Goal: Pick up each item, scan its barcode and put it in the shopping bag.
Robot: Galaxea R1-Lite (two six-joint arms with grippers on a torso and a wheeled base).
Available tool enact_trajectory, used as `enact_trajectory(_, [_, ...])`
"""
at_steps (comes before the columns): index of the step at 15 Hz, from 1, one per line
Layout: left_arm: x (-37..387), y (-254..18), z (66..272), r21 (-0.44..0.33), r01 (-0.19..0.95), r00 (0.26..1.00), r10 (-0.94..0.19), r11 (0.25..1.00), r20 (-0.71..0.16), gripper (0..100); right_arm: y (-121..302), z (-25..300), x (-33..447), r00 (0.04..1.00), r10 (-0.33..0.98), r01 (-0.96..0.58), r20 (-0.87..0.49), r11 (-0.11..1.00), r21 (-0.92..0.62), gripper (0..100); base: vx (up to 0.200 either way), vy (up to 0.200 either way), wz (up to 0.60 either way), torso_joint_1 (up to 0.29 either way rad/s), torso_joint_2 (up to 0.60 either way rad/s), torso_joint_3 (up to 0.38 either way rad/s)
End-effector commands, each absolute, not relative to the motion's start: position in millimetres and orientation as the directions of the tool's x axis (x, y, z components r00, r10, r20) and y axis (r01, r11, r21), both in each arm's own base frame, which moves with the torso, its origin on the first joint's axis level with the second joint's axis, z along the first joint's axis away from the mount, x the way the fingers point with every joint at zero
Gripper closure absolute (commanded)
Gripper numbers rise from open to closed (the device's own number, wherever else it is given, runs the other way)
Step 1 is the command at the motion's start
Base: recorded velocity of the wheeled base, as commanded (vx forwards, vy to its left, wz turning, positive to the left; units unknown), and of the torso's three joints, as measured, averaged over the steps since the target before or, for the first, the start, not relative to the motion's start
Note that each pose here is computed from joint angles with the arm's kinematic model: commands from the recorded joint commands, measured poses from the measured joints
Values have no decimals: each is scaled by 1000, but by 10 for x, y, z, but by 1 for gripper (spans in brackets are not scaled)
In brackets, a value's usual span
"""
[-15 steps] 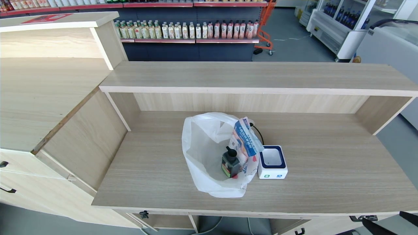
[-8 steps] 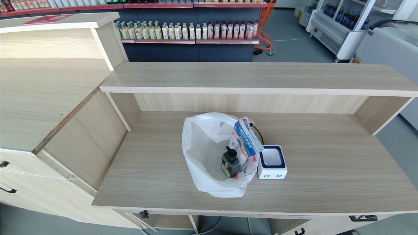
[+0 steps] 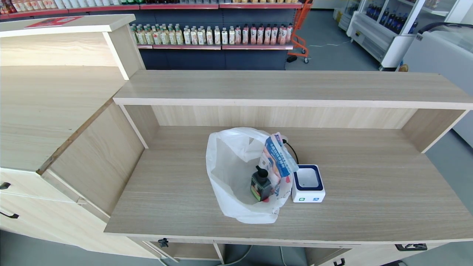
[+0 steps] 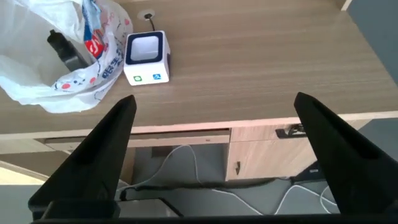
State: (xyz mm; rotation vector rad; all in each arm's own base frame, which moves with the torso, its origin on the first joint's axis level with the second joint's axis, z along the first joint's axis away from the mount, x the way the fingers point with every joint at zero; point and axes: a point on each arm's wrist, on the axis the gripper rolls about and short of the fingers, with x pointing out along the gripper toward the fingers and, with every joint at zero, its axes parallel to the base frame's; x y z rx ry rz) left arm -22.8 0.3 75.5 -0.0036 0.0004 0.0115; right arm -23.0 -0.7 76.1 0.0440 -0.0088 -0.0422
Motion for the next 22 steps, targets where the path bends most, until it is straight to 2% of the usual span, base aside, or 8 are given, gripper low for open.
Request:
enact_trajectory(1, [-228,3,755,-5,-12,1000,12,1000,0,0,-8,755,-228,999,-46,46,0,998,52,100,0,0,0,0,0,0])
enact_trajectory(8, [-228,4,755,-2,-11,1000,11,1000,0,0,-9,755,-228,999,-44,44,0,998,44,100,0,0,0,0,0,0])
enact_trajectory(20, [-228,3,755,2,-12,1000,12,1000,0,0,-9,755,-228,999,-44,44,0,998,41,100,0,-200,0,4,2,3])
enact_trajectory(22, [-228,4,755,-2,-11,1000,11,1000,0,0,-8,755,-228,999,-46,46,0,998,43,100,0,0,0,0,0,0])
